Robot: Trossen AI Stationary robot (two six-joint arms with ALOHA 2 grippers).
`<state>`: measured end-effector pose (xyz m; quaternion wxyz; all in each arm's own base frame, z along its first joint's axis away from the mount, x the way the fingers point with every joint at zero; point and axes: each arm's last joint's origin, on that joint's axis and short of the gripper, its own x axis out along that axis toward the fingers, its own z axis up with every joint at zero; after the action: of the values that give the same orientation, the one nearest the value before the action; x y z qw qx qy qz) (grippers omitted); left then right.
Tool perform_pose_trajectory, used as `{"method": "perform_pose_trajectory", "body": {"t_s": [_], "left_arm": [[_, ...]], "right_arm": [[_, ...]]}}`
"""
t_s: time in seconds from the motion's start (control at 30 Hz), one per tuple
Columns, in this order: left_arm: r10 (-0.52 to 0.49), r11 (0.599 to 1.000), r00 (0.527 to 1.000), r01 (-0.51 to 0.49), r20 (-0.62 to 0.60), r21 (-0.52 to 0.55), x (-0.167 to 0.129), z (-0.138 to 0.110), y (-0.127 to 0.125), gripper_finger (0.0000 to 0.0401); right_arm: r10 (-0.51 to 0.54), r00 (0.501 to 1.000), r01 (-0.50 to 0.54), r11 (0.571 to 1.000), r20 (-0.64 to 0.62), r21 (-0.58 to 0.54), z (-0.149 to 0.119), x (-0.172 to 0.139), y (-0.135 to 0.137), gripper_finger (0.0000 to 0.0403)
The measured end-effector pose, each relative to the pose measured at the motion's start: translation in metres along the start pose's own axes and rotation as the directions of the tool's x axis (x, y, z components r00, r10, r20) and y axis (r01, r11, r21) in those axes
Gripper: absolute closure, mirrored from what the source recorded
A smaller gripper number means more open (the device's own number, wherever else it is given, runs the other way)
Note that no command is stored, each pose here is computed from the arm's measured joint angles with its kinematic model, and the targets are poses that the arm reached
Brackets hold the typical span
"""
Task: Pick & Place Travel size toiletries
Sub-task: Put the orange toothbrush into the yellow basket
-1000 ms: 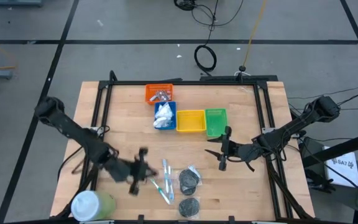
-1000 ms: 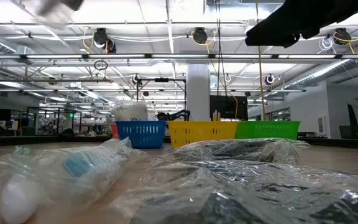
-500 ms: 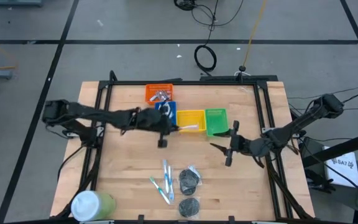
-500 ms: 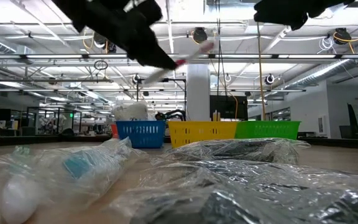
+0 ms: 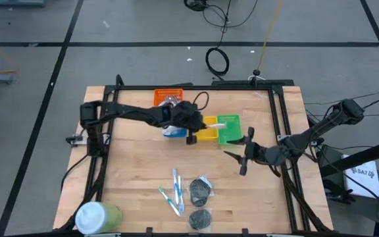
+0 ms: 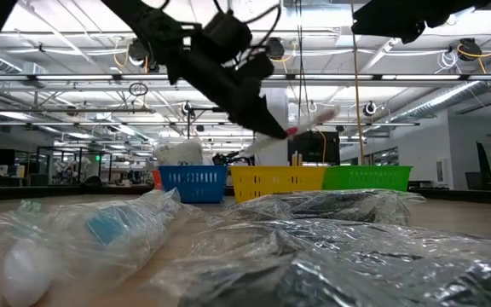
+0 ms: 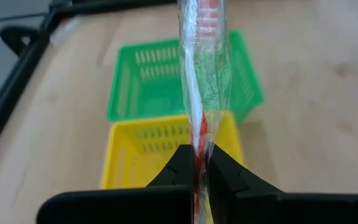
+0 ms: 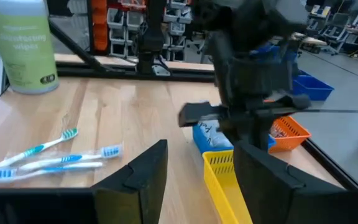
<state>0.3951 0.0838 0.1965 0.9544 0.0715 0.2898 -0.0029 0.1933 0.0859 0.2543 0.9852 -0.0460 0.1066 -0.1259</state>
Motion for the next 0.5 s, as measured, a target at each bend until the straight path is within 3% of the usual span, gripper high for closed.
{"method": "perform_pose_trajectory", "body": {"t_s": [0.23,0.5], "left_arm": [[0.011,0.998,0.997,-0.016,-0.08,-0.057,0.015,-0.021,0.01,0.0373],[0.027,0.995,0.996,-0.034,-0.081,-0.098,0.015,-0.022,0.014,0.0369]], "right_arm": [[0.014,1.0,-0.014,1.0,-0.017,-0.01,-0.002,-0.002,0.002,0.0232],[0.016,1.0,-0.016,1.0,-0.02,-0.013,-0.003,-0.003,0.003,0.0232]]}}
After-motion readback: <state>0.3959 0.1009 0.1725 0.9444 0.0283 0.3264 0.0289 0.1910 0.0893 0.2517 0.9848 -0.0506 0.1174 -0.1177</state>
